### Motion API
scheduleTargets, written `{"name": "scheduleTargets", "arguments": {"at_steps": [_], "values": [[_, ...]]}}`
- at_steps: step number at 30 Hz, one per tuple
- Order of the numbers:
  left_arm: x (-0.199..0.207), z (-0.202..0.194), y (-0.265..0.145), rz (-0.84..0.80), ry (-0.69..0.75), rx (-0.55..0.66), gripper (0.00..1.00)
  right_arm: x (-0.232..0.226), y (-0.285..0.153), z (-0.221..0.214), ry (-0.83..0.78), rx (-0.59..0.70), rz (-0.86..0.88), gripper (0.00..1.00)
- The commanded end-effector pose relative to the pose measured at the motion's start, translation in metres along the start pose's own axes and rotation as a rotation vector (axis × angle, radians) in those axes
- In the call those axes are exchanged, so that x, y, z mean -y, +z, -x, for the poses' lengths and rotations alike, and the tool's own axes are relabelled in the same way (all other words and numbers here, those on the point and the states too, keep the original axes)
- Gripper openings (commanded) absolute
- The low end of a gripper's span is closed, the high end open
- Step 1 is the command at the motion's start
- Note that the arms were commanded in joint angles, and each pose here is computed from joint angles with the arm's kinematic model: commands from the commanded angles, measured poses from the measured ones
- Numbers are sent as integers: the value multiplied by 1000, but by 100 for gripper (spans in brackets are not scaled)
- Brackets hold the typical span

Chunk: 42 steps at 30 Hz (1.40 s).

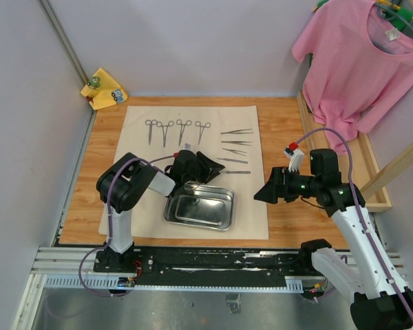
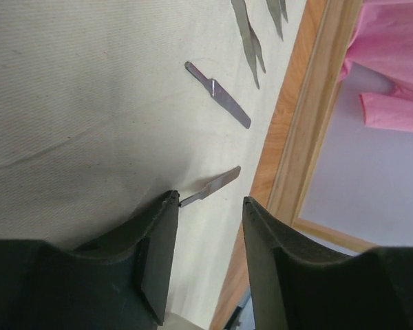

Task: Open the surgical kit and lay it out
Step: Place the medical item in the surgical kit, then reset both arms

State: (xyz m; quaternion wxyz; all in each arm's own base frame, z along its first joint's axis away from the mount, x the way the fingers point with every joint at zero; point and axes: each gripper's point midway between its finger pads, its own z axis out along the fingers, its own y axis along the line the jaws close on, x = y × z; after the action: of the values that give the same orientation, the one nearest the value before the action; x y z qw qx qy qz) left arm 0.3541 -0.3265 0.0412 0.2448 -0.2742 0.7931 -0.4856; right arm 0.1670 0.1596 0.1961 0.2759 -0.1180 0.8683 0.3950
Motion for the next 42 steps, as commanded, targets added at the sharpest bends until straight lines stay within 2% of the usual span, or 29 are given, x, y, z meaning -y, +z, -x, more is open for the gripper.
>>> {"name": "scheduleTargets", "arguments": {"at_steps": [1,10,12,17,22,23,24,26,30,34,36,38,42], "values": [[17,4,-5,5,55,11,50,2,0,0,17,12,5,84],[24,11,-15,103,120,9,55,4,4,-6,36,-2,16,93],[24,14,-16,132,132,6,60,5,4,-6,35,-1,13,95],[17,10,-21,193,143,-39,61,3,4,-7,33,-1,21,97],[18,18,-37,199,158,-19,62,6,4,-8,37,-1,11,100],[25,23,-41,186,184,-6,91,7,4,-8,36,2,4,99],[37,29,-46,160,233,8,98,8,4,-8,35,6,-6,99],[63,42,-57,128,373,45,99,12,1,-5,30,21,-41,98],[89,78,-83,214,590,149,99,22,-16,15,-17,114,-184,98],[117,85,-115,102,730,182,99,37,-38,40,-95,232,-345,99],[122,97,-142,96,776,286,99,59,-41,49,-137,290,-445,98],[113,117,-166,166,804,417,99,82,-42,54,-145,340,-542,98],[85,158,-214,297,864,682,99,105,-35,70,-219,446,-596,98]]}}
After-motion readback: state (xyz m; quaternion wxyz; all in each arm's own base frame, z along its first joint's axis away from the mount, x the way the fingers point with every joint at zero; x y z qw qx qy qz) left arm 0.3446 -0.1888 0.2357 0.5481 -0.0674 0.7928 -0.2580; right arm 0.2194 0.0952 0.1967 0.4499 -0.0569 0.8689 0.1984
